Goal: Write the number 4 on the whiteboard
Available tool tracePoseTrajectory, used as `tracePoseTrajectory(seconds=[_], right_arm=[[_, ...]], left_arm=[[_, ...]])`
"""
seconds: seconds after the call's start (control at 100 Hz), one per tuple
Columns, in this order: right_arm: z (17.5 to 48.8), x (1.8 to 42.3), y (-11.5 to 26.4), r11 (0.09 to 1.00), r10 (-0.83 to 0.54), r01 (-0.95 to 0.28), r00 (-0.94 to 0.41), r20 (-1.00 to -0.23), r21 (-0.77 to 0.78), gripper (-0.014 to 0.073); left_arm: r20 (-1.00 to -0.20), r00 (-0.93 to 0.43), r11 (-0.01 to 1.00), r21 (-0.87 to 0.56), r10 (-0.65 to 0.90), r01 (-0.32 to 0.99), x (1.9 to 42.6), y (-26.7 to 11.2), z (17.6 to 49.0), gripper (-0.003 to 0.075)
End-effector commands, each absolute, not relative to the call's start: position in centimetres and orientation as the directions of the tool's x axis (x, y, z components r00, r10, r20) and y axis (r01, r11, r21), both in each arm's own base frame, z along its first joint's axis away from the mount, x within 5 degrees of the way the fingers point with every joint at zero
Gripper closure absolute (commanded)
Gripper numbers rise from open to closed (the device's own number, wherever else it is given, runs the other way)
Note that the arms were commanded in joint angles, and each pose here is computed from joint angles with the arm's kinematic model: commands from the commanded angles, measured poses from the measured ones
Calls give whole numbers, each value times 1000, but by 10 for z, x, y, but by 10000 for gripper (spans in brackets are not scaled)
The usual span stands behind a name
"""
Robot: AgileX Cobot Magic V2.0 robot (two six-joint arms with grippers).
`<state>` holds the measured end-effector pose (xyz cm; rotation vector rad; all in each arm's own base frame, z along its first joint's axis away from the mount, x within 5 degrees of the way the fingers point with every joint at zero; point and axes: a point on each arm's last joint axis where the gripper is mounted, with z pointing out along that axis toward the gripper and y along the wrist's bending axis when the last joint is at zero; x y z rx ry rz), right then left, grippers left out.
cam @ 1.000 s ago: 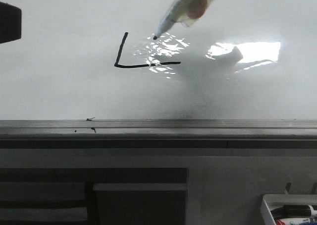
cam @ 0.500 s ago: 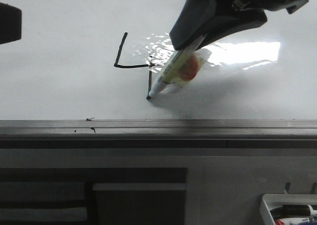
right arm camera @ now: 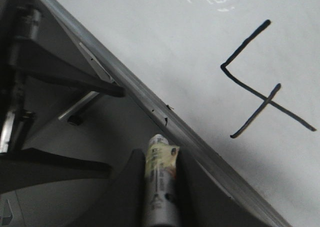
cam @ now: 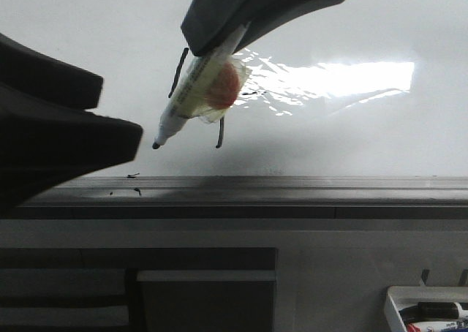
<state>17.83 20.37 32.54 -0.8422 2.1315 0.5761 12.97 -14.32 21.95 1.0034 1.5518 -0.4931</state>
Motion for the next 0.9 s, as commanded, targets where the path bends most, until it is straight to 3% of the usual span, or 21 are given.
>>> tracePoseTrajectory(seconds=[0.0,0.26,0.33,0.46,0.81,0.89], right_arm=[[349,175,205,658,-334,-746,-411,-848,102,657],[348,170,209,641,-348,-761,-406,-845,102,657],[348,170,209,641,-350,-761,-407,-844,102,657],[348,170,209,641,-340,-759,-418,-842,117,657],[349,170,210,641,-332,-758,-417,-846,121,651],[350,171,210,641,-319,-758,-407,-856,121,560]], left_arm=[[-967,108,523,217,231,824,137,-158,233,303],[-975,139,504,210,175,838,143,-170,233,336],[-973,151,491,219,175,843,143,-171,233,438],[-970,150,484,227,193,845,142,-171,231,743],[-969,155,481,230,190,846,142,-171,232,741],[-971,148,482,223,189,847,142,-171,232,741]])
